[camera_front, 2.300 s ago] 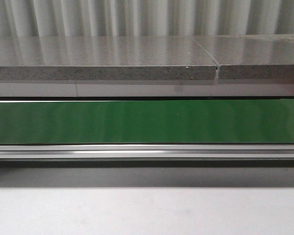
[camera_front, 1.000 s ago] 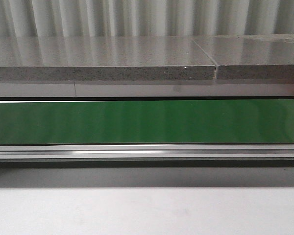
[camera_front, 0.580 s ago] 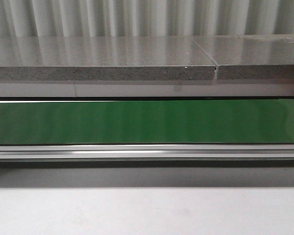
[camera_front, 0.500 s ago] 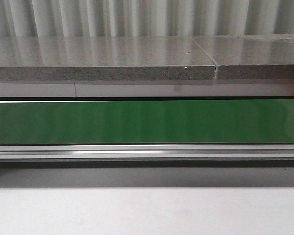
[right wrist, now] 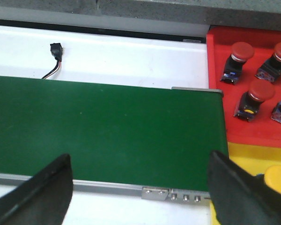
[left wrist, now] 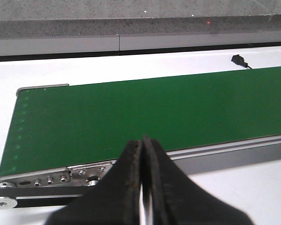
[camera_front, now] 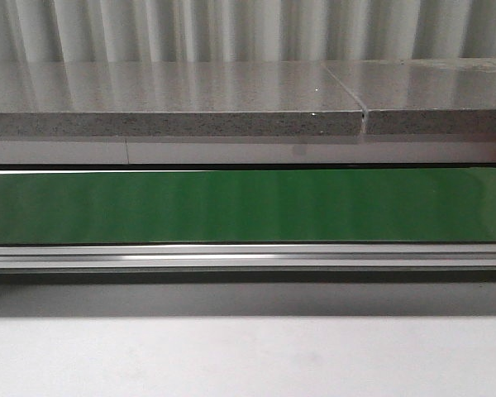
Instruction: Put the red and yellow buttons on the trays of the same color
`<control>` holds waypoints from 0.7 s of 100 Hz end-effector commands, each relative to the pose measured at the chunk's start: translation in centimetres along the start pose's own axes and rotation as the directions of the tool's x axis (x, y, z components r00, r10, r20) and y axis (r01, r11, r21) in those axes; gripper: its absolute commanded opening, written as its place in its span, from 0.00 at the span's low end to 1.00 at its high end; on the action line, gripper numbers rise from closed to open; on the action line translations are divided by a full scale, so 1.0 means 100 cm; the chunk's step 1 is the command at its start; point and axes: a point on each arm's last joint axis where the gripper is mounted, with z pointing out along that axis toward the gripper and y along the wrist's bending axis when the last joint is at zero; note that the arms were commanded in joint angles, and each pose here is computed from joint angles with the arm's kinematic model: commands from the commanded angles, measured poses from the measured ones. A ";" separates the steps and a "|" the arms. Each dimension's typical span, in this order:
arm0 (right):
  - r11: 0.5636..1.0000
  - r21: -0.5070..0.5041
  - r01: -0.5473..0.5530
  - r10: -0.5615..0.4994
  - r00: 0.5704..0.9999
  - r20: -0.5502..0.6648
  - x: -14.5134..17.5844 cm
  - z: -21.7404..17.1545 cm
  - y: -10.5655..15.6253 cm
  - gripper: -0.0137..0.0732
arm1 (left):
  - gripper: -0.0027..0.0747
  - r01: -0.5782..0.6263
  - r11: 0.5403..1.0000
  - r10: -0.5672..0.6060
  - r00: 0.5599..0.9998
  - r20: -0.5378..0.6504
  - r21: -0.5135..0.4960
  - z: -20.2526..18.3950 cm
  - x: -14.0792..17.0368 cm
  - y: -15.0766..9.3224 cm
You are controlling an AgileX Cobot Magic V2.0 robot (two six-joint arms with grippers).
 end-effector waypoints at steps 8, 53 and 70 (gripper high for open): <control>1.000 0.011 0.020 -0.021 0.989 0.146 0.021 -0.030 0.004 0.73 | 0.01 0.013 1.000 -0.013 0.996 0.090 0.003 -0.003 -0.014 -0.001; 0.999 0.003 0.036 -0.036 0.981 0.192 0.051 -0.056 0.009 0.08 | 0.01 0.013 1.000 -0.013 0.996 0.090 0.003 -0.003 -0.014 -0.001; 0.999 0.003 0.036 -0.036 0.981 0.190 0.051 -0.056 0.009 0.08 | 0.01 0.013 1.000 -0.013 0.996 0.090 0.003 -0.003 -0.014 -0.001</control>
